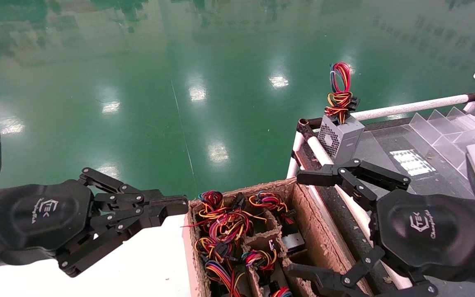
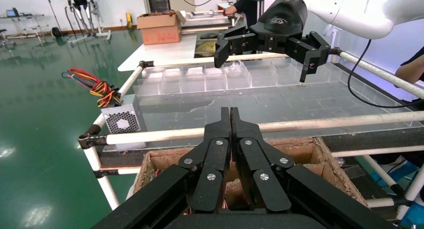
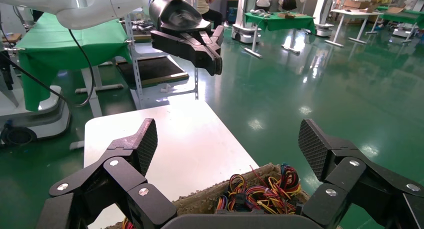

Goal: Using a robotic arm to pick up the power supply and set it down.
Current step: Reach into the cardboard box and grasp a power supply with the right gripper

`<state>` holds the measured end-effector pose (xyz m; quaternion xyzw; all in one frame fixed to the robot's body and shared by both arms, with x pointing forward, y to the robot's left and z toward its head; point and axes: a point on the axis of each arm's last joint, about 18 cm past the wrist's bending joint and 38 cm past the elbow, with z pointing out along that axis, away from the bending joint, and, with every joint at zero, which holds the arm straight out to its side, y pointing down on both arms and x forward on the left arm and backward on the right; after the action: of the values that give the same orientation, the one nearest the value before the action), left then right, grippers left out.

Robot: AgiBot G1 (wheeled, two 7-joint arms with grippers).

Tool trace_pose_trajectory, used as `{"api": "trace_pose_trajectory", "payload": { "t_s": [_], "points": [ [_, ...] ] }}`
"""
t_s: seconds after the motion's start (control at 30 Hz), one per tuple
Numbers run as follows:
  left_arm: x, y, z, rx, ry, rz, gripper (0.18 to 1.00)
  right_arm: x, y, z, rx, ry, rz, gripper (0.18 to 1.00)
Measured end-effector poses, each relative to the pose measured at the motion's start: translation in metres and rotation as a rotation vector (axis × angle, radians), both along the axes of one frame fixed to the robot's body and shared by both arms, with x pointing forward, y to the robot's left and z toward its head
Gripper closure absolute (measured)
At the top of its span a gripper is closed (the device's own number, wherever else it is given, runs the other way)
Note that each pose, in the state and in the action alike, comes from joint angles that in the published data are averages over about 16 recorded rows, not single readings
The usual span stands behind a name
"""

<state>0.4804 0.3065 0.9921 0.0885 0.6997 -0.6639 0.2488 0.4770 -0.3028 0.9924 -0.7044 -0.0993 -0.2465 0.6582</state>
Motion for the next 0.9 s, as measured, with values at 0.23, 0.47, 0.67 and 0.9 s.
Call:
{"api": "trace_pose_trajectory", "payload": {
  "t_s": [0.23,0.47,0.67,0.9],
  "points": [
    [0.0,0.0,0.0,0.0,0.0,0.0,0.948,0.014,0.001,-0.005,-0.01,0.02,-0.06,0.178],
    [0.0,0.0,0.0,0.0,0.0,0.0,0.878,0.049,0.008,-0.015,-0.059,0.064,-0.188,0.178],
    [0.0,0.0,0.0,0.0,0.0,0.0,0.769,0.087,0.019,-0.023,-0.128,0.096,-0.304,0.178],
    [0.0,0.0,0.0,0.0,0.0,0.0,0.6,0.119,0.031,-0.032,-0.207,0.114,-0.39,0.181]
  ]
}}
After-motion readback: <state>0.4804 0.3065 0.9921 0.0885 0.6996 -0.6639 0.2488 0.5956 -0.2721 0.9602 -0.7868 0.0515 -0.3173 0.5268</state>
